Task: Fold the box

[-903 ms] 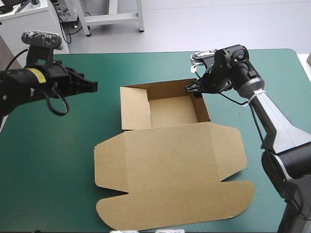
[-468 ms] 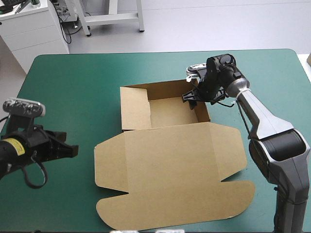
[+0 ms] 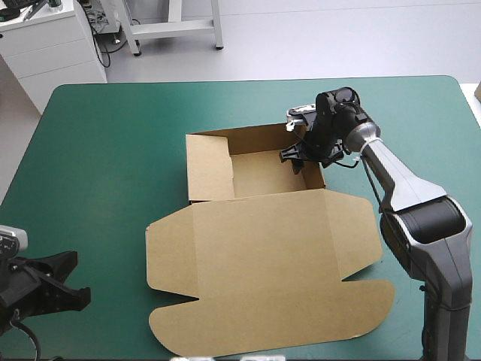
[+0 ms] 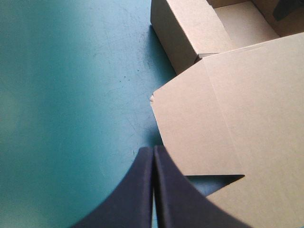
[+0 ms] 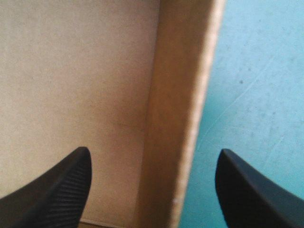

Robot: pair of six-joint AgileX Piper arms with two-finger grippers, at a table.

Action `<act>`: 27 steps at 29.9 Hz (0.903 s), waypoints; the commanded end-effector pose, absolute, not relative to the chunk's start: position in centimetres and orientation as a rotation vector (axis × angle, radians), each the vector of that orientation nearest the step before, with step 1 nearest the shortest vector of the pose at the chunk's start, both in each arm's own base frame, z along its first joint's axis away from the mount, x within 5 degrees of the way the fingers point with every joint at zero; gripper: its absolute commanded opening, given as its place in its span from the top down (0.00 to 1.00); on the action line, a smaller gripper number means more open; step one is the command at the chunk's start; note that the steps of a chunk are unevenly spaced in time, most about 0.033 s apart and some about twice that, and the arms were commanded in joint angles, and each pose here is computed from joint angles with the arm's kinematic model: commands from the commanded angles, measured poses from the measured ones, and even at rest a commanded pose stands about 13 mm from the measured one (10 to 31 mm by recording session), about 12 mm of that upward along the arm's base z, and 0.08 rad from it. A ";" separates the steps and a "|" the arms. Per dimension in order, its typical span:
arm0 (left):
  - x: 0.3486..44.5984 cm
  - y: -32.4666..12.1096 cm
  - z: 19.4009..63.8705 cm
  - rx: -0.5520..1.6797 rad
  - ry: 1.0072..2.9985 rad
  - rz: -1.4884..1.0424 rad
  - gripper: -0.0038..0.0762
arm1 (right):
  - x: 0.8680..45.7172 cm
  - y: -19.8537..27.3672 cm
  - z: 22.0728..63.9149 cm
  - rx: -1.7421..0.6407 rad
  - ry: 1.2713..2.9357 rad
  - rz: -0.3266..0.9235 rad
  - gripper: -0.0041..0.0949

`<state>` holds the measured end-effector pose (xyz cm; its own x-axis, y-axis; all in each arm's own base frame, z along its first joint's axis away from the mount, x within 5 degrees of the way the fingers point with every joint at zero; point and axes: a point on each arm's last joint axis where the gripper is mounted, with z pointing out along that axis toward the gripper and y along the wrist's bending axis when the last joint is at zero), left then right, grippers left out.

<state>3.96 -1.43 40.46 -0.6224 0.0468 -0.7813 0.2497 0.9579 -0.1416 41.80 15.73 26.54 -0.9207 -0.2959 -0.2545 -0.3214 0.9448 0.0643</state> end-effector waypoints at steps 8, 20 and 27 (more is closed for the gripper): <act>3.9 -1.4 40.3 0.194 2.201 -0.307 0.98 | 41.0 15.3 29.9 -0.425 2.790 0.192 0.97; 4.1 -1.0 40.4 0.192 2.177 -0.254 0.98 | 41.2 5.5 36.8 -0.213 2.615 0.134 0.98; 4.4 -0.5 40.5 0.181 2.157 -0.173 0.98 | 39.0 -7.1 40.0 0.146 2.536 -0.001 0.98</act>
